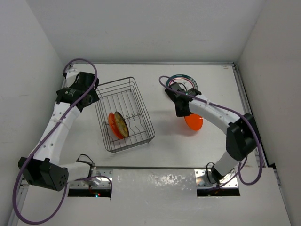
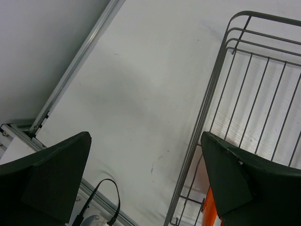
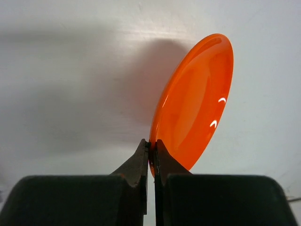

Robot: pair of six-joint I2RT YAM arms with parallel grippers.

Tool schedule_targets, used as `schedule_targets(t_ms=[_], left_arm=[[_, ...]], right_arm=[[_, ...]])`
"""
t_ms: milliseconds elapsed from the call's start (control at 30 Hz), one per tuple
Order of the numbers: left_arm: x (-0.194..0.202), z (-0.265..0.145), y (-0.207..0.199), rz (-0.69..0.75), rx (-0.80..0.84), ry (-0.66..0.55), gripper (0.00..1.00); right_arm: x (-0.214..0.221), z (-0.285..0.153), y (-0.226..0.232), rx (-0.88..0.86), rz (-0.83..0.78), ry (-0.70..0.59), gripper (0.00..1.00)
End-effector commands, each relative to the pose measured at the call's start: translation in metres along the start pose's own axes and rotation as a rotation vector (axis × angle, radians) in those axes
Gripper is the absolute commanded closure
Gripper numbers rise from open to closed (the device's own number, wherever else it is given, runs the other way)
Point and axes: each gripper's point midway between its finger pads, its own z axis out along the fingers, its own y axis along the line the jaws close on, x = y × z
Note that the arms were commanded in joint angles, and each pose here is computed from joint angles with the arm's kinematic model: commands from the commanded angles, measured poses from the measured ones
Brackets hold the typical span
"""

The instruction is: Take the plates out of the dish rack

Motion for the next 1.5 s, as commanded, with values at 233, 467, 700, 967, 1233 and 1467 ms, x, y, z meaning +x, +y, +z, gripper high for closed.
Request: schedule_targets(t_ms=[233,467,700,967,1233,1467], left_arm=[[-0.012,0.002,-0.007,0.020,0.033,-0.020,0.00],[-0.014,0.001,-0.006,-0.002,0.028,-0.023,0.00],[-0.030,-0.007,-0.001,-0.155,0.006,-0.053,0.00],[-0.035,-0.012,0.004,-0.154,-0.002,-0.064,0.00],[-0.027,-0.011,0.010,-0.143,-0.007,-0.061,0.00],[-0.019,-0.008,0.011,-0.118,-0.012,-0.048,0.00]], right_arm=[[-0.012,0.003,0.030,-0.131,-0.009,0.000,0.57],[-0.072,-0.093,0.108,-0.483,-0.002,-0.167,0.39],[-0.051,-0.160,0.256,-0.882,-0.125,-0.201,0.39],[-0.020,-0.153,0.304,-0.782,-0.141,-0.152,0.43],[-0.005,-0.126,0.314,-0.723,-0.158,-0.116,0.54],[0.001,-0.107,0.329,-0.717,-0.181,-0.110,0.63]])
